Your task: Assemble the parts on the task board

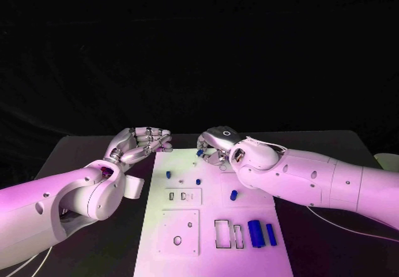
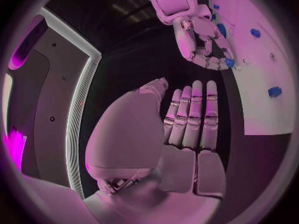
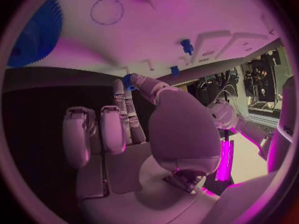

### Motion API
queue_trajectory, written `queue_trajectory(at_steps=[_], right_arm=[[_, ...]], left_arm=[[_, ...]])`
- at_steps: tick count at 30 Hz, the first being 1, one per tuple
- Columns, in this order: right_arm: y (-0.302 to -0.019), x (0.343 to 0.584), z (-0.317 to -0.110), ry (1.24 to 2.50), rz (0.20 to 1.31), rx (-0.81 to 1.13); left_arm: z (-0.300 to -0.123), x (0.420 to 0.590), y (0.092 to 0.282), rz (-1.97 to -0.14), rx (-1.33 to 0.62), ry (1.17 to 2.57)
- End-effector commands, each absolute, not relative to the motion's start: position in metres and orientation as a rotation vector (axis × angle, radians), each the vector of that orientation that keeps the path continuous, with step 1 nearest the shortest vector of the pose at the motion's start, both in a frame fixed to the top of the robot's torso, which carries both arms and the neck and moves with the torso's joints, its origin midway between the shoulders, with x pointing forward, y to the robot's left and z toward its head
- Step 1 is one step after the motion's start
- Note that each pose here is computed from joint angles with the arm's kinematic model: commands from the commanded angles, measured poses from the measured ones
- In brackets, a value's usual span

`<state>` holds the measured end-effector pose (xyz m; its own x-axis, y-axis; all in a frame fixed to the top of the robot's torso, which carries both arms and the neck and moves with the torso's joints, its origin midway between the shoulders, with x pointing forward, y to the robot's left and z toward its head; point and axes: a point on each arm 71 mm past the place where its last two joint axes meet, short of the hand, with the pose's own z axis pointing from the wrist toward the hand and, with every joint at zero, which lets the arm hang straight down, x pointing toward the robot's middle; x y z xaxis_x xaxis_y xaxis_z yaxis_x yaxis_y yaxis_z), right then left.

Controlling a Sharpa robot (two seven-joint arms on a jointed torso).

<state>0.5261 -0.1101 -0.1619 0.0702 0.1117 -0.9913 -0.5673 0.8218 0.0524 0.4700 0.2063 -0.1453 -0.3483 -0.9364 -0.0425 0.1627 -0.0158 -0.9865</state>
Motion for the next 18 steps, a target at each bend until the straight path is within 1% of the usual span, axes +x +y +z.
queue_trajectory(at_steps=[1, 9, 18], right_arm=[[-0.1087, 0.5280, -0.1633, 1.414, 0.532, -0.400], [-0.1068, 0.5319, -0.1675, 1.421, 0.524, -0.402], [-0.1027, 0.5299, -0.1707, 1.439, 0.532, -0.417]], left_arm=[[-0.1431, 0.4696, 0.2028, -1.555, -0.874, 1.348], [-0.1428, 0.4696, 0.2015, -1.559, -0.872, 1.350], [-0.1425, 0.4698, 0.2017, -1.558, -0.872, 1.350]])
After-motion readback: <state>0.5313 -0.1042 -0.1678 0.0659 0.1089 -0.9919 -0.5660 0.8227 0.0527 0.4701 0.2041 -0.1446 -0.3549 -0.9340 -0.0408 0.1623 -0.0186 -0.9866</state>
